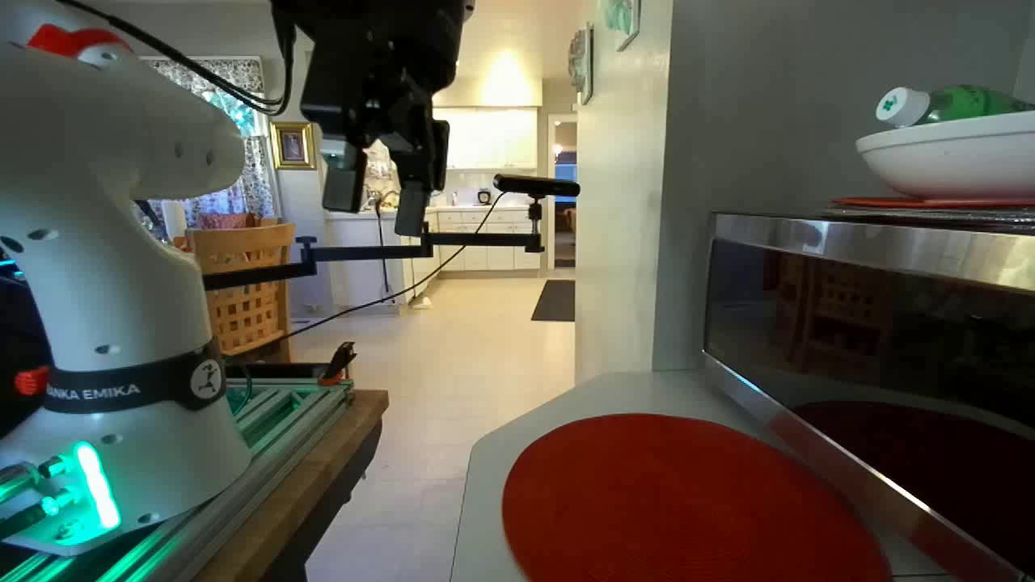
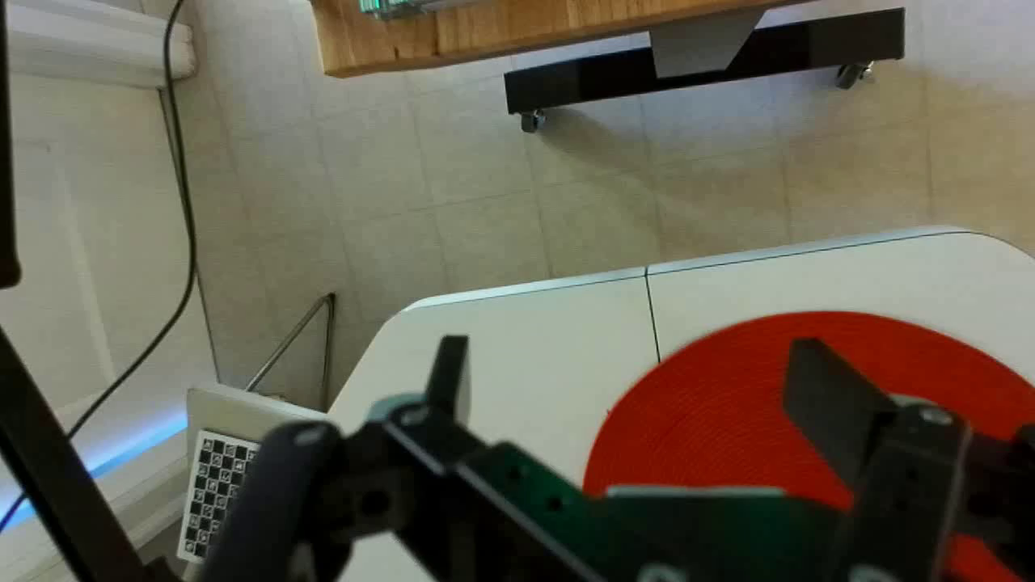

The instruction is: Put the bottle on the countertop

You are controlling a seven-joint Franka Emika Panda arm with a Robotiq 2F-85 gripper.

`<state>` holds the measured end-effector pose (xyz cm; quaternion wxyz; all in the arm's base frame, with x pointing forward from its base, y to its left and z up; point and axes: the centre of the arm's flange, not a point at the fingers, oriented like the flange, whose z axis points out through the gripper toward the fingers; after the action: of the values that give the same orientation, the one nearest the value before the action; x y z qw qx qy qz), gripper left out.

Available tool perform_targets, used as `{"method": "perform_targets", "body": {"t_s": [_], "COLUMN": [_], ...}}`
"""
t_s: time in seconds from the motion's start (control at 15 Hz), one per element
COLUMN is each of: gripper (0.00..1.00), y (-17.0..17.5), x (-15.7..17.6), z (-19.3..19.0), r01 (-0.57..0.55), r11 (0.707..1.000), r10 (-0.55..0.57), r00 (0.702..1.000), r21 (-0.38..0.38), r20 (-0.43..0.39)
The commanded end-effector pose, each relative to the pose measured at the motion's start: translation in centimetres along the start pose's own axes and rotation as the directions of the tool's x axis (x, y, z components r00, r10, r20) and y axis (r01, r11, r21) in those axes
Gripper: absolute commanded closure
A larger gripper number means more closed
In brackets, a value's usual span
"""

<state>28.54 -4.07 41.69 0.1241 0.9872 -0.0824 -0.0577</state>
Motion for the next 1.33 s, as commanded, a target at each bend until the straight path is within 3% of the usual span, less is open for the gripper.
{"method": "perform_targets", "body": {"t_s": [0.0, 0.47, 0.73, 1.0, 1.27], "gripper": [0.00, 0.00, 0.00, 0.00, 0.00], "y": [0.0, 0.3, 1.9, 2.4, 1.6], "x": [0.0, 0.8, 3.0, 4.6, 6.7], "z": [0.2, -0.5, -5.2, -9.8, -11.8], "r01": [0.001, -0.002, -0.014, 0.029, 0.078], "r11": [1.000, 1.000, 0.997, 0.995, 0.991], "r10": [-0.001, 0.002, 0.026, 0.003, -0.033], "r00": [1.000, 1.000, 0.987, 0.951, 0.927], "r21": [0.000, 0.021, 0.073, 0.100, 0.106], "r20": [0.004, -0.020, -0.160, -0.310, -0.375]}}
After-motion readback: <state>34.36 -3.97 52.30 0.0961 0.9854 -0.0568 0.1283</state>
